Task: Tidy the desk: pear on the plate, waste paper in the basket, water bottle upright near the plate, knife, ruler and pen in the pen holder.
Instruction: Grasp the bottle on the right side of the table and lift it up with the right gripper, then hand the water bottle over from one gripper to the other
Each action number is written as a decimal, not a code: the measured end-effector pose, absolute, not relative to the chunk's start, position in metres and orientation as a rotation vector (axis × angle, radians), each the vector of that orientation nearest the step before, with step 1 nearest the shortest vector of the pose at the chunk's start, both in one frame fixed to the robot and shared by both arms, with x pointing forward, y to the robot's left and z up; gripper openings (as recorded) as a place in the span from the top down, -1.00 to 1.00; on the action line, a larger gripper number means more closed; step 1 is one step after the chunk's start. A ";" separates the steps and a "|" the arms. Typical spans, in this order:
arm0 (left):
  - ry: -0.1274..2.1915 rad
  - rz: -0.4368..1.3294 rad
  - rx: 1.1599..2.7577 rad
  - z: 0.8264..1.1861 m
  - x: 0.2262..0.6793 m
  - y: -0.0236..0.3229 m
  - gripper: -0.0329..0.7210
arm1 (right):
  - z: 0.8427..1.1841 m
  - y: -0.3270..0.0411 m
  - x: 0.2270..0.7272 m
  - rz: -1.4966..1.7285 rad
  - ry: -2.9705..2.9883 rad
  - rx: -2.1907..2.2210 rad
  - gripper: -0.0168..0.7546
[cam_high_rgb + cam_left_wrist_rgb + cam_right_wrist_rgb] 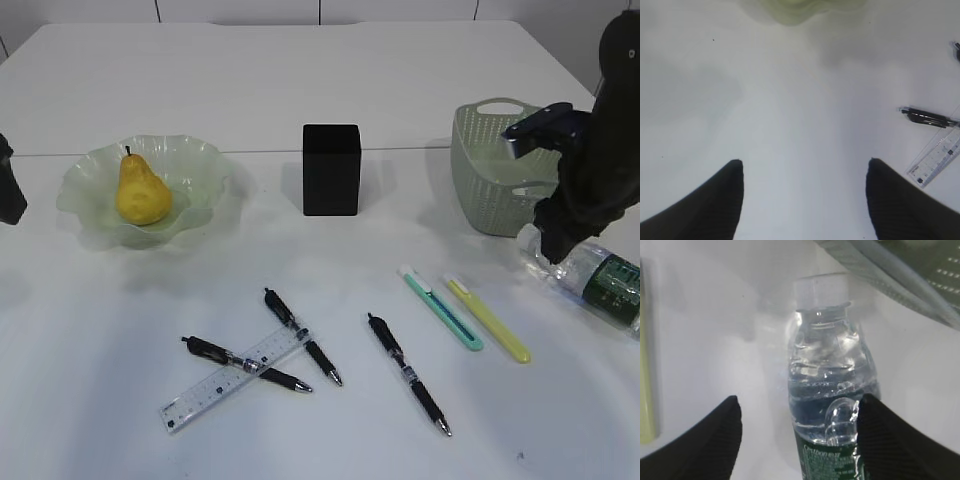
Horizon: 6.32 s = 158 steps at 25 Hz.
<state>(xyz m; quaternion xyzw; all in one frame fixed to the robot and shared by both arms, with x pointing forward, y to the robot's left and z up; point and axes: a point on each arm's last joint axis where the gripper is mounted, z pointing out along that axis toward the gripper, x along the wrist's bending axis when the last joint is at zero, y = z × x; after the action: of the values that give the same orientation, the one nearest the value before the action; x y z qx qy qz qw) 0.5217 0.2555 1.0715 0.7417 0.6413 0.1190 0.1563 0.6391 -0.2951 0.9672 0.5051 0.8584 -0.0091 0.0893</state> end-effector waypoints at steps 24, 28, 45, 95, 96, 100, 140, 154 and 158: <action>1.835 0.342 2.122 1.072 0.522 0.255 -0.51 | 0.922 -0.300 0.652 -0.129 2.581 1.454 -0.49; 1.834 0.346 2.122 1.072 0.522 0.256 -0.51 | 0.922 -0.300 0.652 -0.131 2.577 1.462 -0.48; 1.832 0.348 2.121 1.072 0.522 0.256 -0.51 | 0.922 -0.300 0.648 -0.169 2.573 1.539 0.10; 1.826 0.358 2.113 1.072 0.523 0.255 -0.51 | 1.052 -0.263 0.605 0.559 2.577 1.555 0.42; 1.826 0.356 2.112 1.072 0.523 0.255 -0.51 | 1.055 -0.261 0.603 0.585 2.588 1.542 0.42; 1.826 0.356 2.112 1.072 0.523 0.255 -0.51 | 1.068 -0.255 0.598 0.711 2.597 1.505 0.42; 1.749 0.320 2.097 1.074 0.525 0.249 -0.51 | 1.131 -0.205 0.597 1.966 2.373 1.008 0.42; 1.120 0.295 1.962 1.096 0.538 0.212 -0.46 | 1.131 -0.205 0.597 1.964 2.372 0.991 0.43; 0.984 0.271 1.880 1.097 0.537 0.203 -0.43 | 1.131 -0.205 0.597 1.964 2.372 0.991 0.43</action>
<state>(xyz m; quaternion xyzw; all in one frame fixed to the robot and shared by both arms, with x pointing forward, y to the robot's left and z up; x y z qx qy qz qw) 0.5370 0.2029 1.0969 0.7707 0.4033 0.1112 0.4807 0.5970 -0.2050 1.1315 0.3061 0.7324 0.6064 -0.0465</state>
